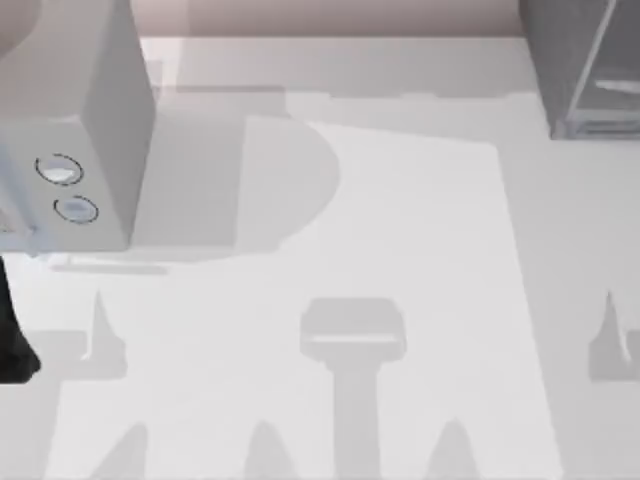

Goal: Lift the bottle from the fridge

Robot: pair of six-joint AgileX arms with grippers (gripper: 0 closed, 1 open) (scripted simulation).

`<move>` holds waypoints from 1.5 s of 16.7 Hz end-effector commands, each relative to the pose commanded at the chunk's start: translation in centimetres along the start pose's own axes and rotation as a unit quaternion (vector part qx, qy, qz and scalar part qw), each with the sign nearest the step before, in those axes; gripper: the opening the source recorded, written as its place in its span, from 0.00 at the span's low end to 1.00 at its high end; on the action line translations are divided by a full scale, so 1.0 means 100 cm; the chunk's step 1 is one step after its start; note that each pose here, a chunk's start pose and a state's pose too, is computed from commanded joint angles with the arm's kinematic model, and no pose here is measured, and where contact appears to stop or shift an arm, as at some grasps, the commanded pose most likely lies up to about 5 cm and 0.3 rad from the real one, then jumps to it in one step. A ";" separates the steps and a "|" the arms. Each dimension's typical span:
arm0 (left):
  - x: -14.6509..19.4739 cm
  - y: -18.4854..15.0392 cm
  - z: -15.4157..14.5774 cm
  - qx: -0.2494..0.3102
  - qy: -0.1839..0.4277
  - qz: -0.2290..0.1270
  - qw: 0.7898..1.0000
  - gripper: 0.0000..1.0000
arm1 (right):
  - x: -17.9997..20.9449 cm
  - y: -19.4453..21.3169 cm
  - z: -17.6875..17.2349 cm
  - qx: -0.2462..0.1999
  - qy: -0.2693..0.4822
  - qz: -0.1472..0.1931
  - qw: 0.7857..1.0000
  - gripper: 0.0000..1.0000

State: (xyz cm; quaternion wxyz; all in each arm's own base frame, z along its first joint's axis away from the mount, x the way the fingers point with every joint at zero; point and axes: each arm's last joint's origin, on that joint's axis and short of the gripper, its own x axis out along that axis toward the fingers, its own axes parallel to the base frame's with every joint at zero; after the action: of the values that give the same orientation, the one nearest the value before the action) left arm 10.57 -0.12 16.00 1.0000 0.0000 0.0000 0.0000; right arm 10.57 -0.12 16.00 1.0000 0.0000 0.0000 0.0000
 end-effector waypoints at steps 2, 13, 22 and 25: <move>0.000 0.000 0.000 0.000 0.000 0.000 1.000 1.00 | 0.000 0.000 0.000 0.000 0.000 0.000 1.000 1.00; 0.000 0.000 0.000 0.000 0.000 0.000 1.000 1.00 | 0.044 -0.025 0.021 -0.008 -0.020 -0.003 1.000 1.00; 0.000 0.000 0.000 0.000 0.000 0.000 1.000 1.00 | 0.091 -0.077 -0.028 0.009 0.021 -0.002 1.000 1.00; 0.000 0.000 0.000 0.000 0.000 0.000 1.000 1.00 | 0.096 -0.090 -0.040 0.006 0.012 -0.001 1.000 1.00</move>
State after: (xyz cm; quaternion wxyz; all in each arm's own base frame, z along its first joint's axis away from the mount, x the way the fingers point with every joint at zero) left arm 10.57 -0.12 16.00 1.0000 0.0000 0.0000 0.0000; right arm 20.19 -9.16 11.96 0.9999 0.0059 0.0116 -0.0007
